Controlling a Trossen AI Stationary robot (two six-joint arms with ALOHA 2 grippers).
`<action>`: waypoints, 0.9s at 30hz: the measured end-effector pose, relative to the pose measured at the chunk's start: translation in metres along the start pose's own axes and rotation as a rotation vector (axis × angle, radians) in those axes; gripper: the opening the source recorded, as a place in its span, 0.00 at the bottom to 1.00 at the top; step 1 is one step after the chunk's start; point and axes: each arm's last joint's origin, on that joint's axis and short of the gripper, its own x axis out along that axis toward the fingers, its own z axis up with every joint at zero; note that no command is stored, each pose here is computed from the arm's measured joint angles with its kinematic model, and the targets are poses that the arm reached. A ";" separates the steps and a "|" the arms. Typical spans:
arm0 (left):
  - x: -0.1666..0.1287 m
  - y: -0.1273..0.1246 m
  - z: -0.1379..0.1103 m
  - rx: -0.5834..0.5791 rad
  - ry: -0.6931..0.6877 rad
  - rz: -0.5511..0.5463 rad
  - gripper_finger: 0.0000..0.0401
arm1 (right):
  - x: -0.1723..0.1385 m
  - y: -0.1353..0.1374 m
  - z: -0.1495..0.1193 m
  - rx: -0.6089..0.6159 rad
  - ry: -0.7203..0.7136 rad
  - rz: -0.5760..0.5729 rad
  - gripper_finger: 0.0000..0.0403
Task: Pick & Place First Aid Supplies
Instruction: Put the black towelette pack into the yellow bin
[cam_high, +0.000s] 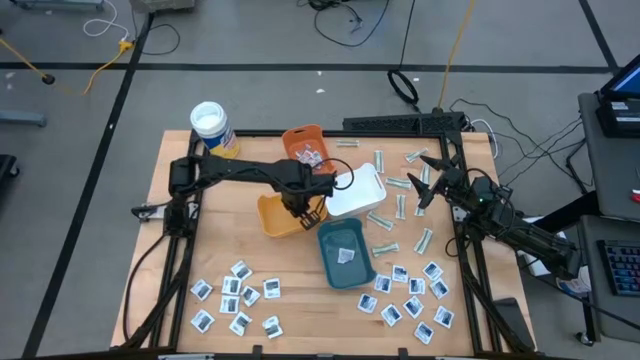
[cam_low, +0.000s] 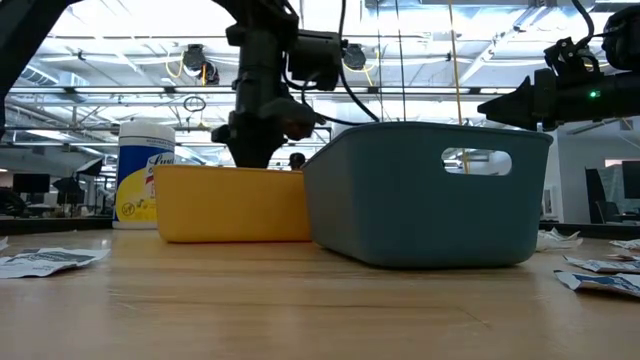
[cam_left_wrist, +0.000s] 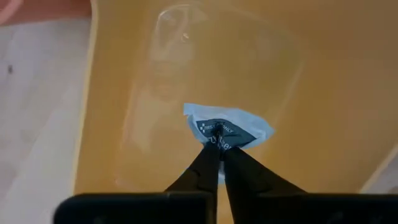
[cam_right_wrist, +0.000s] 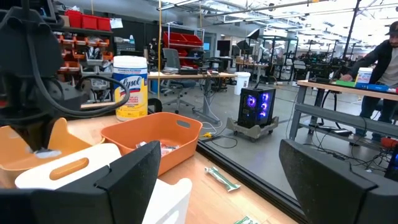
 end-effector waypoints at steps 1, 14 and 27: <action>0.000 -0.001 0.000 -0.003 -0.005 -0.003 0.08 | 0.000 0.000 0.000 0.000 0.000 0.000 0.80; -0.014 -0.004 -0.012 0.048 -0.050 0.009 0.74 | 0.000 0.000 0.000 0.000 0.000 0.000 0.80; -0.044 0.008 -0.106 0.186 -0.100 -0.027 0.83 | 0.000 0.000 0.000 0.000 0.000 0.000 0.80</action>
